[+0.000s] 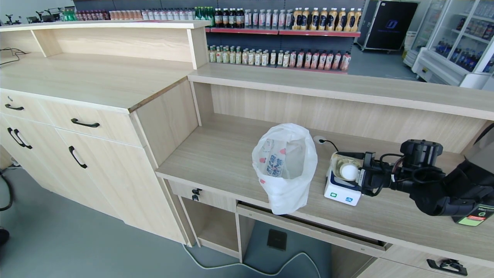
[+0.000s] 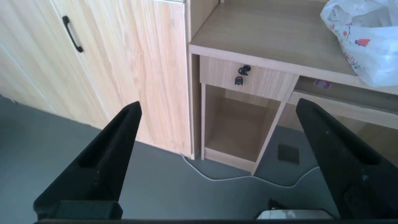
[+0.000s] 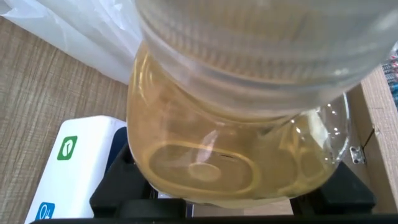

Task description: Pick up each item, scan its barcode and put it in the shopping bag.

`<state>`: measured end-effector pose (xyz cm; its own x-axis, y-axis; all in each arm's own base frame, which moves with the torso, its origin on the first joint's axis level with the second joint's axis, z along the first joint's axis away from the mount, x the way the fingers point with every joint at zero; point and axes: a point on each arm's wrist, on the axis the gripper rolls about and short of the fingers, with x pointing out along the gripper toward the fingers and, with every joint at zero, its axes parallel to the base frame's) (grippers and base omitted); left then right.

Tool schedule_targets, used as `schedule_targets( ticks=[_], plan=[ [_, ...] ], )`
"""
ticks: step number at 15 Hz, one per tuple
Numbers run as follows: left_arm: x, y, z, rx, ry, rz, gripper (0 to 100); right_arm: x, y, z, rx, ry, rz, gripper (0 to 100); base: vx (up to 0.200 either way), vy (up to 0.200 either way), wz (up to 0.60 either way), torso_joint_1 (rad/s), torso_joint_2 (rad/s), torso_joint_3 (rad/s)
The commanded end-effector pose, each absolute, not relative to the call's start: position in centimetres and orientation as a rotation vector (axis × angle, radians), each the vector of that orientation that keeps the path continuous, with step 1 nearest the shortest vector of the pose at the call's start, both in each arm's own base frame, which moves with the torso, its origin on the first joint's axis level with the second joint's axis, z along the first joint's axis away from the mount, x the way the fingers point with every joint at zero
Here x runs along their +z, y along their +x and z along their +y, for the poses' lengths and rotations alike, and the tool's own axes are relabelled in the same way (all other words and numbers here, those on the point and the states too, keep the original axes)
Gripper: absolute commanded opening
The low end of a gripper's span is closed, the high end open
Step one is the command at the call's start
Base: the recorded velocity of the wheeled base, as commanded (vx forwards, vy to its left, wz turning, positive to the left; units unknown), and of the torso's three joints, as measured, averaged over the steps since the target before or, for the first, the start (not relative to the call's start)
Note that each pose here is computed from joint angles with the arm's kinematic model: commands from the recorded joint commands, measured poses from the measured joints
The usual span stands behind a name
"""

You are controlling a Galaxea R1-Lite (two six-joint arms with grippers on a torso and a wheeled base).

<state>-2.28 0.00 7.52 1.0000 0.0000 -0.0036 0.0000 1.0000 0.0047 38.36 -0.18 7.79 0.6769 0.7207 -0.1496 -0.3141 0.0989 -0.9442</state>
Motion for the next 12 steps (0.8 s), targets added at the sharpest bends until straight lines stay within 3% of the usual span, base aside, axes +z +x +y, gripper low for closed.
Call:
schedule_targets(
  ticks=[1,4,8,10,12],
  plan=[
    [7.5,-2.3,0.0,0.0,0.005,0.003,100,7.7,38.4,-0.1,0.798,-1.252,-0.396,0,0.0,0.0,0.0,0.0,0.0,0.0],
    [7.5,-2.3,0.0,0.0,0.005,0.003,100,7.9,38.4,-0.1,0.794,-1.25,-0.399,0,0.0,0.0,0.0,0.0,0.0,0.0],
    [7.5,-2.3,0.0,0.0,0.005,0.003,100,14.9,38.0,-1.1,0.68,-0.989,-0.366,0,0.0,0.0,0.0,0.0,0.0,0.0],
    [7.5,-2.3,0.0,0.0,0.005,0.003,100,18.7,34.9,-2.3,0.484,-0.799,-0.23,0,0.0,0.0,0.0,0.0,0.0,0.0],
    [7.5,-2.3,0.0,0.0,0.005,0.003,100,19.9,32.2,-4.2,0.357,-0.681,-0.168,0,0.0,0.0,0.0,0.0,0.0,0.0]
  ],
)
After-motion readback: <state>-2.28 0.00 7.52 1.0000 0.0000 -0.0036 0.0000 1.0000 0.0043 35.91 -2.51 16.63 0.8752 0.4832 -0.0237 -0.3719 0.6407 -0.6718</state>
